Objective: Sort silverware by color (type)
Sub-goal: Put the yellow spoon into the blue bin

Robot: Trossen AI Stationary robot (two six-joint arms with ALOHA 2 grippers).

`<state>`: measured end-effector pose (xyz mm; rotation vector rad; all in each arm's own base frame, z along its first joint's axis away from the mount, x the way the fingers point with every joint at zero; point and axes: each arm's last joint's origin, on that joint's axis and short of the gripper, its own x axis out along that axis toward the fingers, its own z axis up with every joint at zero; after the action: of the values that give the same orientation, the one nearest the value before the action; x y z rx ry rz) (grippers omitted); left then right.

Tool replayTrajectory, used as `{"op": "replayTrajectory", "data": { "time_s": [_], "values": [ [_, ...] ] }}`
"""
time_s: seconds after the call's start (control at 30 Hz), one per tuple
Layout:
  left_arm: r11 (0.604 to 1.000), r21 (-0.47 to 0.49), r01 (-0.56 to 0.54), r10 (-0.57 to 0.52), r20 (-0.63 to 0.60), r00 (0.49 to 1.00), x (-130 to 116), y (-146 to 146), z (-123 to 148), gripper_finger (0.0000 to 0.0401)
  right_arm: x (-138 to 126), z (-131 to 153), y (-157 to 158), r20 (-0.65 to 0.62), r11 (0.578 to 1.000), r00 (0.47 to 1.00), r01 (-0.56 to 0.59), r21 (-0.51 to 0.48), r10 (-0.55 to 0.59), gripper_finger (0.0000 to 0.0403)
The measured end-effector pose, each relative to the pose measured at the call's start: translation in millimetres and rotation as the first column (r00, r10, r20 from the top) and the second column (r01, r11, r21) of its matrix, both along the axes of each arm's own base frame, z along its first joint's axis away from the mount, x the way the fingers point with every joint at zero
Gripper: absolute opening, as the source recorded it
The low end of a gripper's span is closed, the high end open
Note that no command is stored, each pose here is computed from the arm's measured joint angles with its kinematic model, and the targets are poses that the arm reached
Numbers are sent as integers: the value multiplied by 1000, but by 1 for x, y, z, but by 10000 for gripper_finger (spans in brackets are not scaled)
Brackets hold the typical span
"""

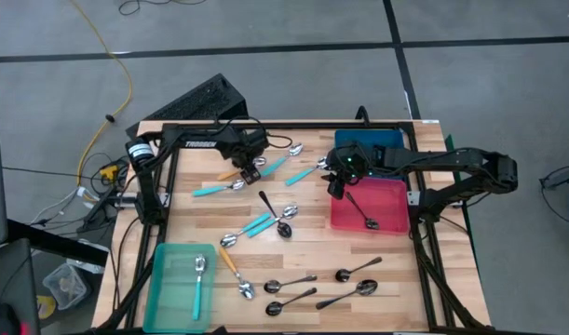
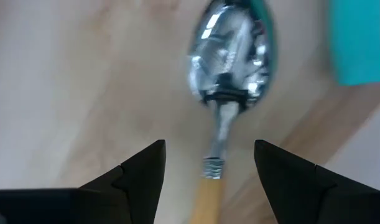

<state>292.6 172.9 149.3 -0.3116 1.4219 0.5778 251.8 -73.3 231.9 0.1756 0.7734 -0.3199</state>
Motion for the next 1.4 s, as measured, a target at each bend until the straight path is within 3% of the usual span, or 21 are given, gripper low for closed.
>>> {"op": "replayTrajectory", "data": {
  "time_s": [0.2, 0.53, 0.73, 0.9, 1.0, 1.1, 1.2, 1.3, 1.4],
  "values": [
    [998, -61, -4, 6, 31, 999, -4, 3, -4, 190, 0, 0, 0, 2, 1000, 1000, 7, 6, -7, 175],
    [998, -60, -11, 12, 19, 1000, -7, 5, -5, 18, 0, 0, 0, 14, 999, 999, 40, 37, -40, 175],
    [1000, -1, -6, 6, 98, 995, -2, 6, 5, 19, 3, 3, 1, 57, 997, 997, 54, 51, -57, 175],
    [996, 94, 2, -28, 278, 960, 1, -5, 47, 18, 10, 9, 7, 138, 999, 990, 32, 42, -38, 175],
    [984, 176, -34, -47, 440, 897, -7, -15, 75, 17, 15, 13, 13, 195, 999, 981, 10, 33, -16, 175],
    [959, 264, -100, -83, 603, 793, -21, -30, 96, 17, 20, 19, 18, 267, 1000, 964, 3, 21, -9, 175],
    [945, 297, -139, -146, 760, 634, -34, -46, 106, 17, 26, 28, 24, 361, 999, 932, 44, -5, -39, 175],
    [947, 310, -83, -244, 863, 442, -45, -62, 110, 17, 31, 38, 30, 454, 997, 891, 31, -68, 4, 175],
    [960, 277, -37, -250, 912, 326, -53, -73, 107, 17, 34, 49, 34, 544, 994, 838, 16, -108, 45, 175]
  ]
}}
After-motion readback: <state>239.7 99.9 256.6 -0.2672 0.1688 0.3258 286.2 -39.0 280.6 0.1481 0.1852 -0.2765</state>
